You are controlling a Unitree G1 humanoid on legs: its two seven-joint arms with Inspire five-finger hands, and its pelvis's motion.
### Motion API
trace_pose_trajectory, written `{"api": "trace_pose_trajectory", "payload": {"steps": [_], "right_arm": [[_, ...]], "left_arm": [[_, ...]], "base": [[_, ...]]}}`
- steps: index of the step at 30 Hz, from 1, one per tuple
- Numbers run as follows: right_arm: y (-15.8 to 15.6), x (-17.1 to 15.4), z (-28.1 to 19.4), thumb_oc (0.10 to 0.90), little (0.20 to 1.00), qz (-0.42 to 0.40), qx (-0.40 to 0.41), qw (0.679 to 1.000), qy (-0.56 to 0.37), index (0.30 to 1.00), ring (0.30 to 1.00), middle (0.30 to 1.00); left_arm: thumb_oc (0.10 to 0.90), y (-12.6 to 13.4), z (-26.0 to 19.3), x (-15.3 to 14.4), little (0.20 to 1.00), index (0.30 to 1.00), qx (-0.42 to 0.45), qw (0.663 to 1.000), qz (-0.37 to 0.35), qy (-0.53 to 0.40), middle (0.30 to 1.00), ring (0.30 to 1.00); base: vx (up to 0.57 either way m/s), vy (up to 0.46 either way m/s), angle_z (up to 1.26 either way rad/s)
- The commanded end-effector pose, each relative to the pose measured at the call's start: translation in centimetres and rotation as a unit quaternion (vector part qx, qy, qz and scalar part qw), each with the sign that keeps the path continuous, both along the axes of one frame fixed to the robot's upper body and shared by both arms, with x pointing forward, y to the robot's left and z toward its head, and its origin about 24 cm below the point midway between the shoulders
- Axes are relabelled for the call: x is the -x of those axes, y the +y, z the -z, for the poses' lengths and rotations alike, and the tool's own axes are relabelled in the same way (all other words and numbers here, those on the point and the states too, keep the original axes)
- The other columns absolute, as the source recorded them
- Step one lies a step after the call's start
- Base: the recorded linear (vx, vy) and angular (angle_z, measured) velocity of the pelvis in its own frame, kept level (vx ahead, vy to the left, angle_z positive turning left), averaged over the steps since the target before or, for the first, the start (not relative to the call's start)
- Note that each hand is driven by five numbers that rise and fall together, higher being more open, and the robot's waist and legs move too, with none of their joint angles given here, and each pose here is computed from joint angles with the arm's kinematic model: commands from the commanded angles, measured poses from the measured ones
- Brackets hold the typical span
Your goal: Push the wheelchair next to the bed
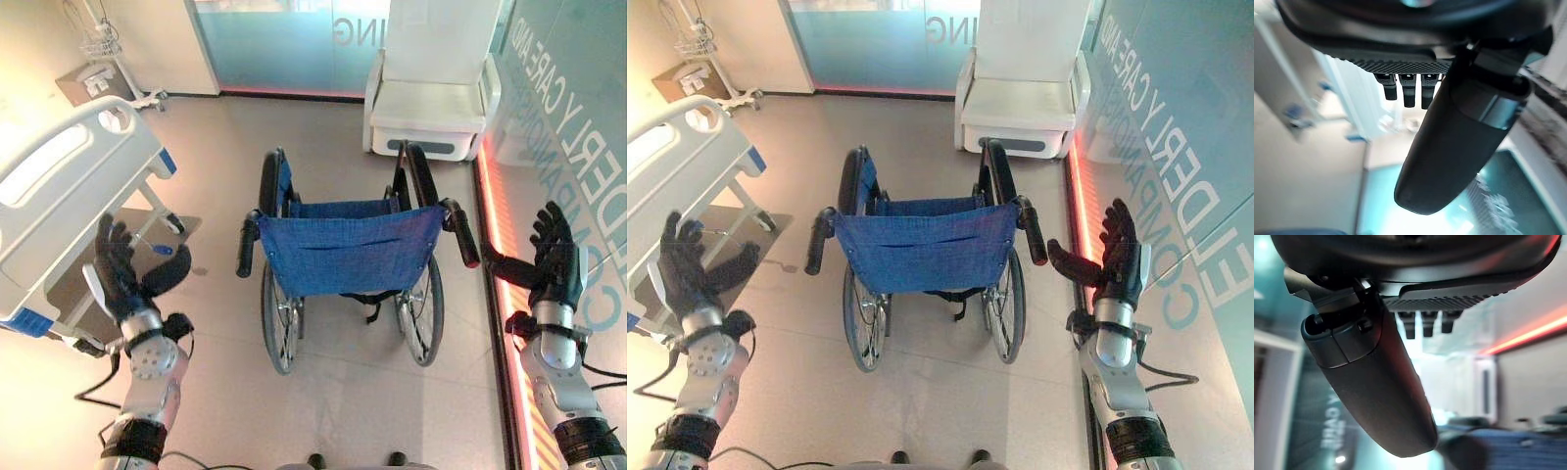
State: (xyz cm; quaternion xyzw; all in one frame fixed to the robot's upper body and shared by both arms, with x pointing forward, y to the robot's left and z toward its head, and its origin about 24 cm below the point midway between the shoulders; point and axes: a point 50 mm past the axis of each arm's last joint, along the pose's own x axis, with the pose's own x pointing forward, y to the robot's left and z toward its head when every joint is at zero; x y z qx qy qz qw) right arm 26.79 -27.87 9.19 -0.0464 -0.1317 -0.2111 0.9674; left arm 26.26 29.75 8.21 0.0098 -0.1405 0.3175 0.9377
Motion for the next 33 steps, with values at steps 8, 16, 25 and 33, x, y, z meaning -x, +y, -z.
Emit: {"api": "trace_pose_trajectory", "payload": {"steps": [8,16,25,33], "right_arm": [[2.7,-1.4,-11.9,0.800,0.900,-0.064,0.056,0.960,-0.267,0.900,0.900,0.900],[4.6,-1.5,-12.6,0.800,0.900,-0.133,0.074,0.957,-0.247,0.900,0.900,0.900],[5.0,-2.2,-11.0,0.800,0.900,-0.196,0.111,0.962,-0.152,0.900,0.900,0.900],[4.7,-3.0,-9.2,0.800,0.900,-0.199,0.107,0.971,-0.082,0.900,0.900,0.900]], "left_arm": [[0.800,-2.5,-11.8,-1.1,0.900,0.900,-0.053,0.956,0.135,-0.254,0.900,0.900],[0.800,-4.4,-12.1,-1.7,0.900,0.900,-0.055,0.953,0.199,-0.220,0.900,0.900],[0.800,-4.2,-9.4,-2.2,0.900,0.900,-0.121,0.963,0.229,-0.076,0.900,0.900],[0.800,-3.4,-7.8,-2.6,0.900,0.900,-0.160,0.965,0.207,0.003,0.900,0.900]], "base": [[0.00,0.000,0.00],[0.00,0.000,0.00],[0.00,-0.001,0.01],[0.00,0.000,0.00]]}}
